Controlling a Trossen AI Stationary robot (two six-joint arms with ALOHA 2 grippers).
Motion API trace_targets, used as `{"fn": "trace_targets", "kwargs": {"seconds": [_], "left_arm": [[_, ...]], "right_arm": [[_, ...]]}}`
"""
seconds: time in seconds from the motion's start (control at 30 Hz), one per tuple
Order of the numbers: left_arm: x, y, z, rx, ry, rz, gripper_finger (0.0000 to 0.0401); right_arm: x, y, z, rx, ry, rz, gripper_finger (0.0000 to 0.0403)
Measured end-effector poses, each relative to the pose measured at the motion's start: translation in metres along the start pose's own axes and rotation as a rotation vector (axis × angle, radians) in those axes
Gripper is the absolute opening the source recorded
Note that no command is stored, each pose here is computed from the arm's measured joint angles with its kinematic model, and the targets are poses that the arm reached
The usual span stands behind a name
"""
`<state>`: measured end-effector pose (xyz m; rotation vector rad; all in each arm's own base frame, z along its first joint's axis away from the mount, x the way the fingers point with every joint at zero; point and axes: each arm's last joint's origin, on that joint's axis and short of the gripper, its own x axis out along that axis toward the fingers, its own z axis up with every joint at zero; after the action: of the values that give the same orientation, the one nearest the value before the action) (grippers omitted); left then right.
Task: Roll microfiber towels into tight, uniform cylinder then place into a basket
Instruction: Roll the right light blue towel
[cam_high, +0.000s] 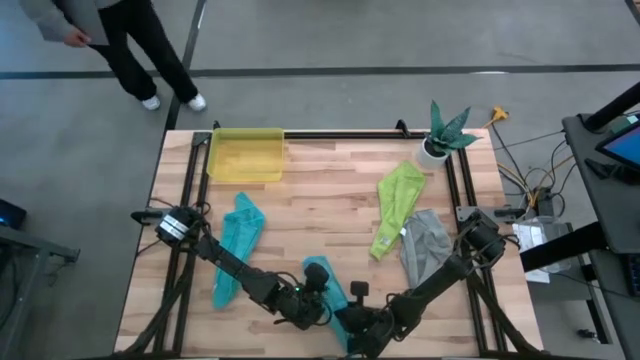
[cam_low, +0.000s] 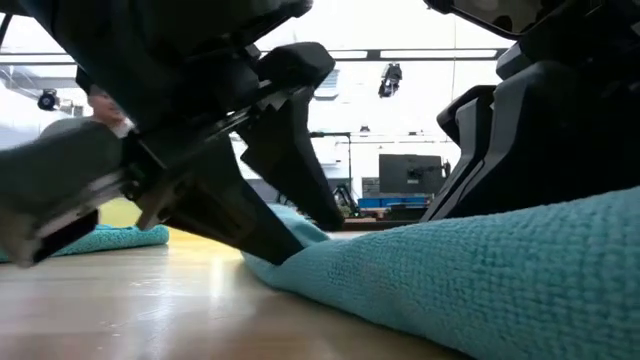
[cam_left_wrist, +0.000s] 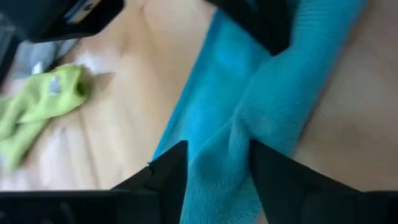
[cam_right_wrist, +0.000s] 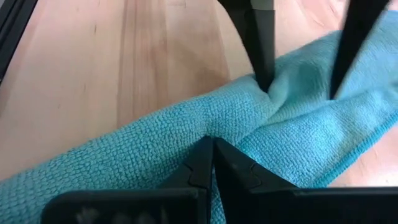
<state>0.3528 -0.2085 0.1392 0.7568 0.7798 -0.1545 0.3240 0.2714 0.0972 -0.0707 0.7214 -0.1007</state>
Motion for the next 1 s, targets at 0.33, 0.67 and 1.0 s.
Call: {"fn": "trace_targets", "kwargs": {"seconds": [0.33,0.67,1.0], "left_arm": [[-0.007,0.0,0.006,0.0,-0.014,0.036,0.0169],[-0.008,-0.001,0.007,0.001,-0.017,0.036,0.0169],[-0.032,-0.024,0.0,0.131,0.043,-0.002,0.0165]], "right_arm": [[0.001,-0.001,-0.002,0.008,-0.009,0.005,0.0013],[0.001,-0.001,-0.004,0.012,-0.015,0.008,0.0013],[0.001,-0.001,-0.004,0.011,-0.014,0.008,0.0013]]}}
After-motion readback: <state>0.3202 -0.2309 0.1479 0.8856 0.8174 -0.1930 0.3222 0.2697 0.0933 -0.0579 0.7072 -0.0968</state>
